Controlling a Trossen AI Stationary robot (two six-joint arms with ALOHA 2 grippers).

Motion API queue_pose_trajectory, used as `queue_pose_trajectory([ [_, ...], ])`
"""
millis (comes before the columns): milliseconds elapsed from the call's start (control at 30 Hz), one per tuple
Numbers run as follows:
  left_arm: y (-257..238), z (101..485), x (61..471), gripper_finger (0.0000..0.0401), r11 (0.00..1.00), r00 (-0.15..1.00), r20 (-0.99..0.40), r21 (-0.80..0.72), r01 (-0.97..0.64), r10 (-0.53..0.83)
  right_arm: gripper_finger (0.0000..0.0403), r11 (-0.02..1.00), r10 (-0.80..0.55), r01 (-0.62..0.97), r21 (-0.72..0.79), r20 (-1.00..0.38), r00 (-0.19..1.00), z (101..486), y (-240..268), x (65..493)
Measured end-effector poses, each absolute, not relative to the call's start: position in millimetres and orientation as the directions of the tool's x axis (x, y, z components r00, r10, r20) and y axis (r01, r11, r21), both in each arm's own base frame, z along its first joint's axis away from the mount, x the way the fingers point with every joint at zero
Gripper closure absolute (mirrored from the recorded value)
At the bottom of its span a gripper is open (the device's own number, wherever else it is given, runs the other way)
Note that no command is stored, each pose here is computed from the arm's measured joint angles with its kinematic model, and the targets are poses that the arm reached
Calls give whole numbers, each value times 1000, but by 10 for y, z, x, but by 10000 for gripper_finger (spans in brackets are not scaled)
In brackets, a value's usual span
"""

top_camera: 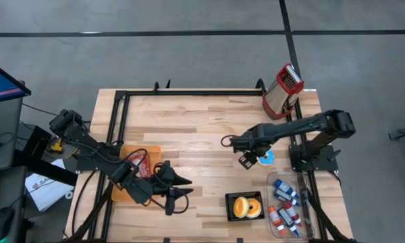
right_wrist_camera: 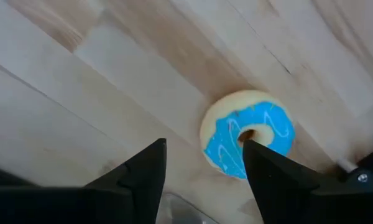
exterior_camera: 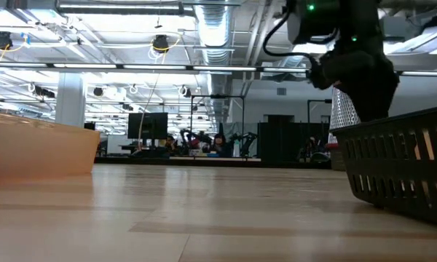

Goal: Pick & Place Food Item
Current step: Put the blue donut into the black bin

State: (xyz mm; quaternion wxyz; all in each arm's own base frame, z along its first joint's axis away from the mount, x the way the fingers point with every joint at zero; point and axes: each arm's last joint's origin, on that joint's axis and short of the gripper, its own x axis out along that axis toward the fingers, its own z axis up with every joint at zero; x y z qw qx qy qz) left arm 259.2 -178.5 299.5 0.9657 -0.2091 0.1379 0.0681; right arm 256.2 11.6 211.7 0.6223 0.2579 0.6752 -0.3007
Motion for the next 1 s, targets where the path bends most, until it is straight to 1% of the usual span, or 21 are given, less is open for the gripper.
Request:
queue_pose_trajectory([
  [200, -1828, 2995, 2562, 266, 906, 954, -295, -385, -174, 58, 173, 587, -26, 810, 3, -999, 22, 2036, 97, 2465],
  [300, -1846, 2995, 2549, 266, 912, 954, -295, -376, -165, 51, 170, 531, -21, 847, 7, -1000, 22, 1953, 100, 2345],
  [400, -1855, 2996, 2543, 266, 915, 955, -294, -371, -160, 48, 171, 485, -2, 873, 52, -998, 60, 1883, 115, 2254],
  [500, -1856, 2999, 2544, 266, 914, 956, -291, -373, -158, 47, 175, 458, -10, 888, 50, -998, 62, 1850, 136, 2183],
  [633, -1860, 3003, 2545, 266, 914, 956, -290, -378, -149, 36, 179, 445, -47, 894, 45, -996, 73, 1860, 139, 2170],
  [900, -1877, 3008, 2537, 266, 915, 958, -287, -381, -137, 23, 179, 423, -48, 906, 11, -998, 34, 1688, 143, 2159],
  [1000, -1880, 3008, 2535, 266, 913, 958, -287, -384, -136, 22, 179, 421, -51, 907, -21, -999, 0, 1631, 154, 2100],
])
